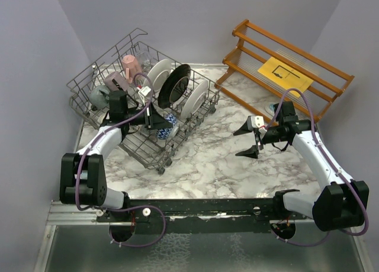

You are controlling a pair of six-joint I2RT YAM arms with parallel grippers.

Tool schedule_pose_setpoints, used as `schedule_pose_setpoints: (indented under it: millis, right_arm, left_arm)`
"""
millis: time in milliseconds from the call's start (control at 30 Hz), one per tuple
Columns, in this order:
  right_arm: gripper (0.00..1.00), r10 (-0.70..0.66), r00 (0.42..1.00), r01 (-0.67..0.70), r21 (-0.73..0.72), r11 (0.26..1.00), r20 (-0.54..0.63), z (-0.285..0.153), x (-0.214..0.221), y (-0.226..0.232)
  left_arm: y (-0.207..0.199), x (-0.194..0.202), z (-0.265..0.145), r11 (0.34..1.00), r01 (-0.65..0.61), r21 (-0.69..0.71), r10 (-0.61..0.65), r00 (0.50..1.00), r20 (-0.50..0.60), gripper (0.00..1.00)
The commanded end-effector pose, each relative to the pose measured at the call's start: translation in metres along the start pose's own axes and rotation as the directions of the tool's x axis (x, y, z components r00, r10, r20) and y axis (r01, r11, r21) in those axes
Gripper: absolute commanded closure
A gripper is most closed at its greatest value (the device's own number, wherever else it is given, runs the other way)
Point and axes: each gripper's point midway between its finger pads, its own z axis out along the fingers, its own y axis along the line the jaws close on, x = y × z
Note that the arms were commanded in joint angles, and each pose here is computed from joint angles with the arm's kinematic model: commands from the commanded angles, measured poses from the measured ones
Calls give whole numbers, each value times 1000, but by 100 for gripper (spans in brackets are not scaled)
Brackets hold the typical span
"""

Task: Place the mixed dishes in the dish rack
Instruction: Insert the bowl into the dish rack.

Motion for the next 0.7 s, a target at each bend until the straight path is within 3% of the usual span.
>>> schedule_pose_setpoints:
  millis: [0,667]
  right_arm:
    - [23,-3,1000,3,-7,1000,19,0,-1,2]
    - [23,-7,1000,8,-8,1000,18,0,-2,3]
  left_arm:
    - [9,1,2,1000,3,-16,-3,1000,-24,98]
    - [32,9,3,997,14,-76,-17,999,-41,83]
